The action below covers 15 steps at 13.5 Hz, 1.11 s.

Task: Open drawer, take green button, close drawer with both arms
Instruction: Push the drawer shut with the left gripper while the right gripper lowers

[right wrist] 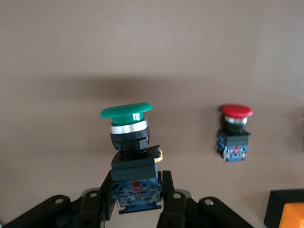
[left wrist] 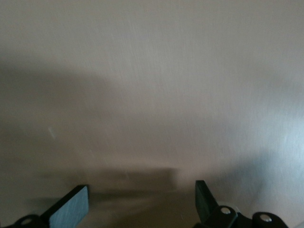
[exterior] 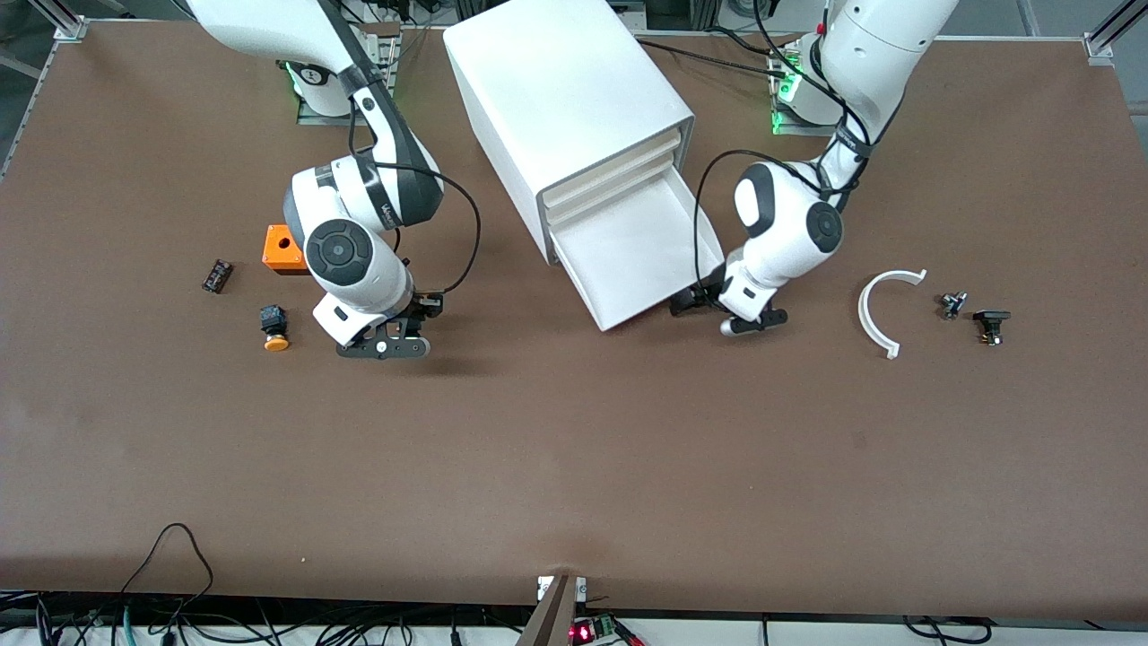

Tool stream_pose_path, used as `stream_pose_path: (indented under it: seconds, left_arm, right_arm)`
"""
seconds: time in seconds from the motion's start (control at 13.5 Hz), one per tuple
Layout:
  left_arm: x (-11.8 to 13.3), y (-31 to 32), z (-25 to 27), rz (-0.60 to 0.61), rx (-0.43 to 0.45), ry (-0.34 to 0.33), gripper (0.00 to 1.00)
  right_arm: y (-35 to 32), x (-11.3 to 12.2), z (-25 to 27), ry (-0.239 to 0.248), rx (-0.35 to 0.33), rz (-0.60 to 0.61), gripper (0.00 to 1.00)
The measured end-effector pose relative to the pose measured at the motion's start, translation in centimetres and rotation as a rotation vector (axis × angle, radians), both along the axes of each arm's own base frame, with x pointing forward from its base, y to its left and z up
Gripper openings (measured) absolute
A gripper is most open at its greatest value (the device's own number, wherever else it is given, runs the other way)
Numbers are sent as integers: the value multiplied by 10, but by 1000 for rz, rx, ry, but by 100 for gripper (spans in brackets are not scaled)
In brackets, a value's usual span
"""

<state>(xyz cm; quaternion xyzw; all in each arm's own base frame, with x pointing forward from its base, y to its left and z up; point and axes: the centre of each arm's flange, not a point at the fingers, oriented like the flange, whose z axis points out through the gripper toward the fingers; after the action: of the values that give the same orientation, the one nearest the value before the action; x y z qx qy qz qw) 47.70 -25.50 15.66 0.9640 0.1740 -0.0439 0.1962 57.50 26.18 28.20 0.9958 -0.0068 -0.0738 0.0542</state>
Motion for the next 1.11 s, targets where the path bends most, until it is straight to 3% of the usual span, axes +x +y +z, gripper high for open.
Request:
stream_pose_path:
  seconds: [0.3,0.67,0.89,1.11]
  left_arm:
    - [-40,-41,10,-28,-39,120,100]
    - [-90,-75,26,-103,-49,157,100]
    - [-105,-86,32,-71,-45,186,100]
    - [-92,-74,41,-40,-55,187,100]
  right_arm:
    - [-13,-19,-42,-17,-1,-24,41]
    - [-20,-29,-67,-26,-2,-25,43]
    - [-18,-25,-59,-38,4,-27,67]
    - [-16,-23,-48,-19,-3,-38,96]
